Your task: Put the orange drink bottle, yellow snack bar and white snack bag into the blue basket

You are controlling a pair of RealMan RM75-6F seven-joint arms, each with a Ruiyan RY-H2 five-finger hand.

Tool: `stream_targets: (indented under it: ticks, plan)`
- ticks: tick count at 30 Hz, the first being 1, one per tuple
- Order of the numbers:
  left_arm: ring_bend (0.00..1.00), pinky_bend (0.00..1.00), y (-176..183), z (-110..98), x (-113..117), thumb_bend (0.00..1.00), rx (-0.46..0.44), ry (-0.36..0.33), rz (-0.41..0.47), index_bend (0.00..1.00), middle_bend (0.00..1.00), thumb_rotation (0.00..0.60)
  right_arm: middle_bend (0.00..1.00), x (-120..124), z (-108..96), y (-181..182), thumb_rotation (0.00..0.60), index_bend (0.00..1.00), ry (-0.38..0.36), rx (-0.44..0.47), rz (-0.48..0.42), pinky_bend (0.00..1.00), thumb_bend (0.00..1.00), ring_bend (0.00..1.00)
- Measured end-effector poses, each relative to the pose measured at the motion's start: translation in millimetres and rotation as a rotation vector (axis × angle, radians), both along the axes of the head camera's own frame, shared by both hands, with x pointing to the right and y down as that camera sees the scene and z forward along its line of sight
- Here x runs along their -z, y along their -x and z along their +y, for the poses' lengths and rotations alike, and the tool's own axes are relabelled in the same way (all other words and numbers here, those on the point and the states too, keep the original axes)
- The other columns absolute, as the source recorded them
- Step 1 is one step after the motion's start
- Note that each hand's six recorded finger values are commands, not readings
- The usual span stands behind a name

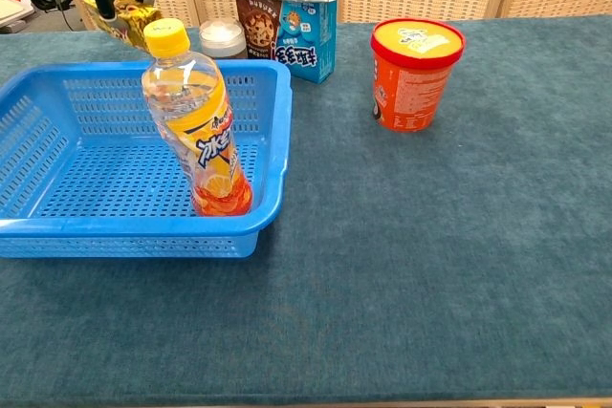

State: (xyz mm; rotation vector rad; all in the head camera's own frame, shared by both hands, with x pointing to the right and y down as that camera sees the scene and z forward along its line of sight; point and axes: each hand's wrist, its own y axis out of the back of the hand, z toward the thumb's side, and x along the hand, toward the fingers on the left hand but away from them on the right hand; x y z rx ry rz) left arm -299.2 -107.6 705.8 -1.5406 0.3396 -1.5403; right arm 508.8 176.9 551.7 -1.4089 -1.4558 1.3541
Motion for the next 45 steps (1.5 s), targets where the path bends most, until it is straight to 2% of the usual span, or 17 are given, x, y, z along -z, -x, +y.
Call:
stream_targets:
  ticks: [9,16,24,30,35,45]
  plan:
    - [0.54,0.48,-7,-1,38,0.5,-0.057,-0.022,0.088,0.85,0.6,0.6,0.0,-1,1,4,0.6,0.11,0.003,0.014,-0.008,0.13,0.16,0.0]
    - [0.54,0.48,-11,9,73,0.5,-0.099,-0.026,0.14,0.85,0.6,0.6,0.0,-2,1,7,0.6,0.11,0.007,0.021,-0.01,0.13,0.16,0.0]
    - [0.54,0.48,-30,52,109,0.5,-0.194,0.025,0.2,0.85,0.6,0.6,0.0,-4,2,13,0.6,0.11,0.012,0.038,-0.014,0.13,0.16,0.0]
    - [0.54,0.48,-43,85,128,0.5,-0.261,0.05,0.227,0.85,0.6,0.6,0.0,-1,2,14,0.6,0.11,0.007,0.041,-0.019,0.13,0.16,0.0]
    - [0.54,0.48,-47,105,137,0.5,-0.295,0.072,0.237,0.85,0.6,0.6,0.0,2,2,14,0.6,0.11,-0.002,0.041,-0.025,0.13,0.16,0.0]
    - [0.54,0.48,-51,139,146,0.5,-0.298,0.148,0.297,0.85,0.6,0.6,0.0,6,1,16,0.6,0.11,-0.015,0.046,-0.037,0.13,0.16,0.0]
